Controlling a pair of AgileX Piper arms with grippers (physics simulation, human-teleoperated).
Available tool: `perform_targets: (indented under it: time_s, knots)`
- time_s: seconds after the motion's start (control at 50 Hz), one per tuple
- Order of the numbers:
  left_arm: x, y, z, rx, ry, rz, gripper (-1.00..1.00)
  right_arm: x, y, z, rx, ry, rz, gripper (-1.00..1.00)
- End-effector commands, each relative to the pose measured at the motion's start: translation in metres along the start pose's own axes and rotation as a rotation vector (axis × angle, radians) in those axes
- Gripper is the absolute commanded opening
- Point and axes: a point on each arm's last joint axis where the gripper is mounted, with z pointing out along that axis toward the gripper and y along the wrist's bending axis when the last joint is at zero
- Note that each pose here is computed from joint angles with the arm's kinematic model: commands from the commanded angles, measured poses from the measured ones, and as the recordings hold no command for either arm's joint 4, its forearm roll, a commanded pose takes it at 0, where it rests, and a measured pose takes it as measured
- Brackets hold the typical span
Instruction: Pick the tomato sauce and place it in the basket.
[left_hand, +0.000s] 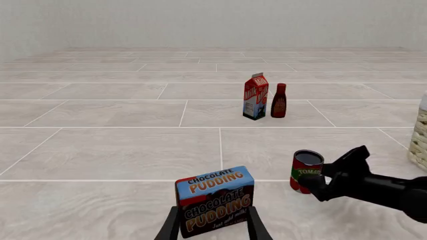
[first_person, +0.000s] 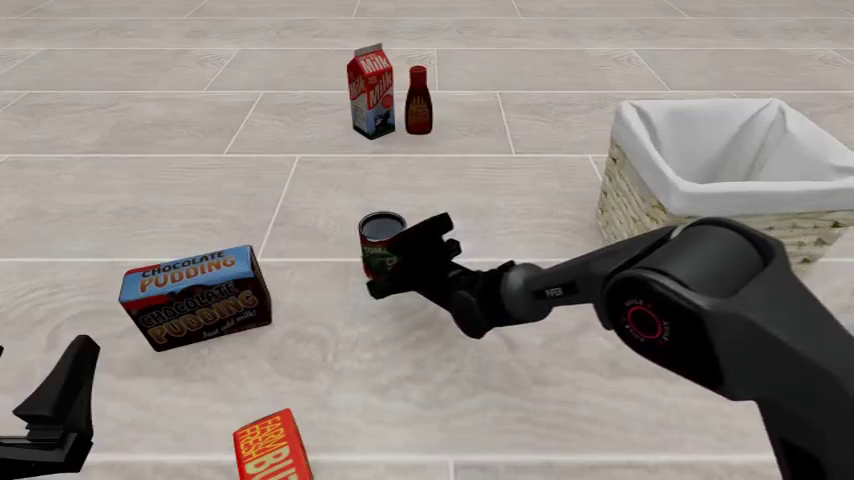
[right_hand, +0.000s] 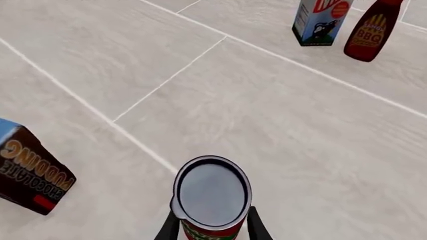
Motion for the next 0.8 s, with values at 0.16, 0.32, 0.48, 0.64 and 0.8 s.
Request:
perform_targets:
  time_s: [0.16, 0.32, 0.48, 0.64, 0.8]
  knots:
    - [0.0, 0.0, 0.0, 0.0, 0.0, 0.0, 1.0, -0.002, 0.003, -0.001, -0.006, -0.015, 0.012, -1.0]
    - [0.0, 0.0, 0.0, 0.0, 0.0, 0.0, 1.0, -0.018, 0.0, -0.014, 0.0, -0.033, 0.003, -1.0]
    - [0.0, 0.0, 0.0, 0.0, 0.0, 0.0, 1.0, -0.03, 0.0, -0.025, 0.001, -0.047, -0.007, -1.0]
    - [0.0, 0.0, 0.0, 0.0, 0.0, 0.0, 1.0, -0.046, 0.0, -0.04, 0.0, -0.065, -0.022, -1.0]
    - [0.0, 0.0, 0.0, 0.0, 0.0, 0.0, 1.0, -0.056, 0.0, -0.051, 0.0, -0.074, -0.035, -1.0]
